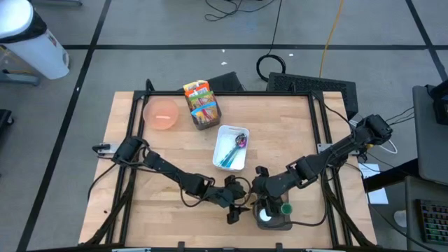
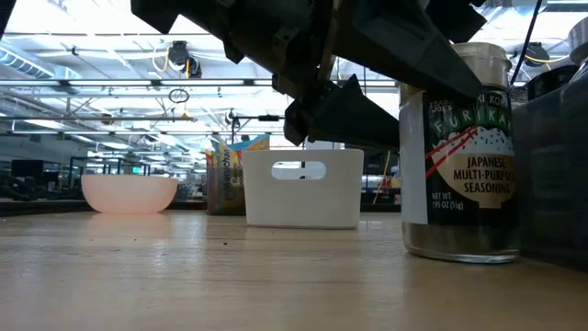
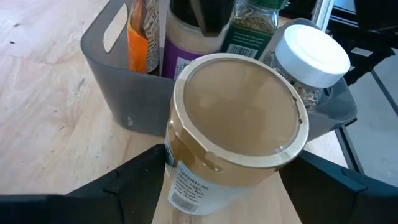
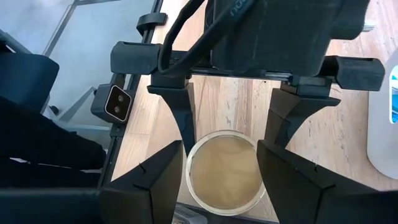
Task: Pick & Place Food Item
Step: Put the gold seasoning bottle into the bottom black bin
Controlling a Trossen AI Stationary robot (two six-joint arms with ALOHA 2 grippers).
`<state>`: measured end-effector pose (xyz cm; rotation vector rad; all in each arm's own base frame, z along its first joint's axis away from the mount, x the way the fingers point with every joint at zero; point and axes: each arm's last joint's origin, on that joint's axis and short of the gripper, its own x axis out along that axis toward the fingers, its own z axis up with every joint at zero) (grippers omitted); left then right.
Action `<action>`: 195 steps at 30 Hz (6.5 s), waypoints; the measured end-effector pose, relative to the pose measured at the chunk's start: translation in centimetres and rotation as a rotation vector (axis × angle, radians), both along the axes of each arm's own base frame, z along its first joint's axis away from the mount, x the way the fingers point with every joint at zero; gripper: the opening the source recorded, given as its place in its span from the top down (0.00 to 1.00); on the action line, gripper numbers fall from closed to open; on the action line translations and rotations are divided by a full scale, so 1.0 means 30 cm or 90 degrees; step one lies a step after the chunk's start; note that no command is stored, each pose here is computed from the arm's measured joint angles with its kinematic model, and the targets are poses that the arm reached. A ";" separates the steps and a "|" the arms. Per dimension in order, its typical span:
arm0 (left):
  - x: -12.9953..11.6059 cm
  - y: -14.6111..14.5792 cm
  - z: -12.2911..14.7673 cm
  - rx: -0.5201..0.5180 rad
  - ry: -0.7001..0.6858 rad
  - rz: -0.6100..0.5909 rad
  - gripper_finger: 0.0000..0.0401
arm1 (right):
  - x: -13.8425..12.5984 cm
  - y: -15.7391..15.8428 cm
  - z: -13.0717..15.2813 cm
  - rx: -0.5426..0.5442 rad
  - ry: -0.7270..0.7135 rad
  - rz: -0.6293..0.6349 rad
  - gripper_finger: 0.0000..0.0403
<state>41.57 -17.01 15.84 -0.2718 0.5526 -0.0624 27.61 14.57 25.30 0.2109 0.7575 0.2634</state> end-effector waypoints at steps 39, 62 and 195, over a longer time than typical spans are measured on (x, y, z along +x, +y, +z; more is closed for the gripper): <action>-0.017 0.012 -0.031 0.027 0.067 -0.002 0.28 | -0.047 0.007 -0.038 -0.041 0.097 0.007 0.51; 0.040 0.180 -0.024 -0.016 0.067 0.093 0.27 | -0.037 -0.021 -0.038 -0.116 0.064 -0.078 0.51; -0.447 0.224 0.645 -0.039 0.030 0.085 0.27 | 0.187 -0.164 -0.084 -0.204 0.279 0.114 0.34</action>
